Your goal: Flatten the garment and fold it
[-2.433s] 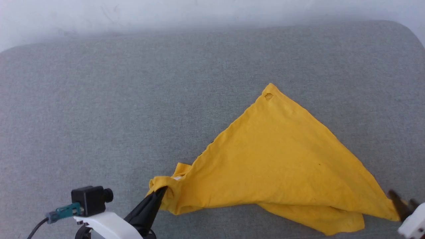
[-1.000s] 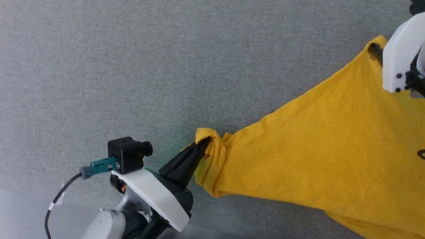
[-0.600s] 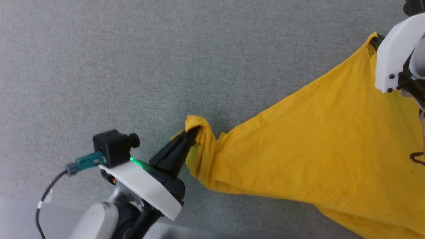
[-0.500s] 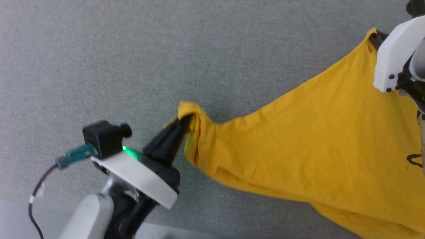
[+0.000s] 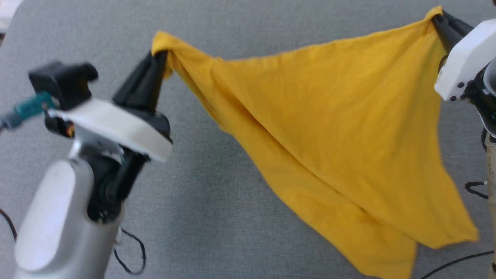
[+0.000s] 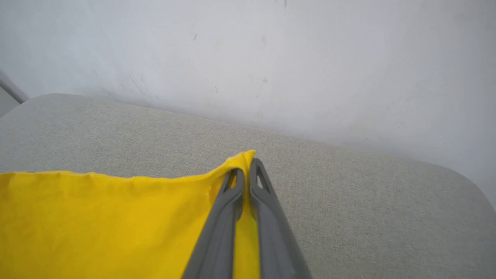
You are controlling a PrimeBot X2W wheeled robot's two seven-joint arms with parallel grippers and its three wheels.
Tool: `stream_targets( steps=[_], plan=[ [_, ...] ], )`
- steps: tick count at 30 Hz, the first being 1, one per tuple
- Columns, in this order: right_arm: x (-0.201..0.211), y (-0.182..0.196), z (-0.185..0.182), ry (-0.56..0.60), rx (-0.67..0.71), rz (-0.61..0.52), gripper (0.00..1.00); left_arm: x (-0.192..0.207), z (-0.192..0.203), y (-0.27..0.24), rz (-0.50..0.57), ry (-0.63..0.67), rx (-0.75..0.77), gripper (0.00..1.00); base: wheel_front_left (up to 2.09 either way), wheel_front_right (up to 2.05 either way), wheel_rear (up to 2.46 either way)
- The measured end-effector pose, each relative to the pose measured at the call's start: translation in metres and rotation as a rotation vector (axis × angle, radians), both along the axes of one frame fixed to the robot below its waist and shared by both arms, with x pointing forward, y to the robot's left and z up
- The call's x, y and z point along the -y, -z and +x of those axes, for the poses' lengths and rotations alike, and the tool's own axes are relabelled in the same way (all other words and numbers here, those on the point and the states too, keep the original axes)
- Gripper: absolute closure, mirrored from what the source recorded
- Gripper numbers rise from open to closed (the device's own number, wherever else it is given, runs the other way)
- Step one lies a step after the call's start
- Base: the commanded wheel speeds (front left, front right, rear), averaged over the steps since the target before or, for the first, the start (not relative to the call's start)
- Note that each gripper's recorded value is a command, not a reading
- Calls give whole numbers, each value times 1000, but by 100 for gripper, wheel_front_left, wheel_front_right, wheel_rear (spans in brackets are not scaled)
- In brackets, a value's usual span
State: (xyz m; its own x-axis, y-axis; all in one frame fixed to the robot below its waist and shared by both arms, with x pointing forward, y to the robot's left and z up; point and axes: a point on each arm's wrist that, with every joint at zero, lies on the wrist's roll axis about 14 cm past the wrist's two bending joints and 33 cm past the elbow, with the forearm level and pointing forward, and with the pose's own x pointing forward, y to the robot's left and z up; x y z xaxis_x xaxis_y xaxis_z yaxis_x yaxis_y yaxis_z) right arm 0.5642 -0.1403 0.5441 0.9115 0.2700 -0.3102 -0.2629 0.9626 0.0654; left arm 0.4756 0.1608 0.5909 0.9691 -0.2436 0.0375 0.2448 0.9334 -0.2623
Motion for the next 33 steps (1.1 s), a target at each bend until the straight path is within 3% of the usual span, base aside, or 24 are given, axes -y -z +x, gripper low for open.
stream_targets(
  steps=[12, 21, 25, 33],
  plan=[
    [19, -123, -25, 55, 238, -16, 100, 30, 27, -125, 144, 95, 188, 100, 0, 0, 0],
    [41, -209, -45, 135, 384, -33, 100, 41, 34, -203, 159, 70, 306, 100, 0, 0, 0],
    [58, -240, -54, 186, 440, -54, 100, 37, 35, -242, 169, -7, 404, 100, 0, 0, 0],
    [80, -268, -58, 253, 489, -71, 100, 38, 47, -265, 207, -62, 430, 100, 0, 0, 0]
  ],
)
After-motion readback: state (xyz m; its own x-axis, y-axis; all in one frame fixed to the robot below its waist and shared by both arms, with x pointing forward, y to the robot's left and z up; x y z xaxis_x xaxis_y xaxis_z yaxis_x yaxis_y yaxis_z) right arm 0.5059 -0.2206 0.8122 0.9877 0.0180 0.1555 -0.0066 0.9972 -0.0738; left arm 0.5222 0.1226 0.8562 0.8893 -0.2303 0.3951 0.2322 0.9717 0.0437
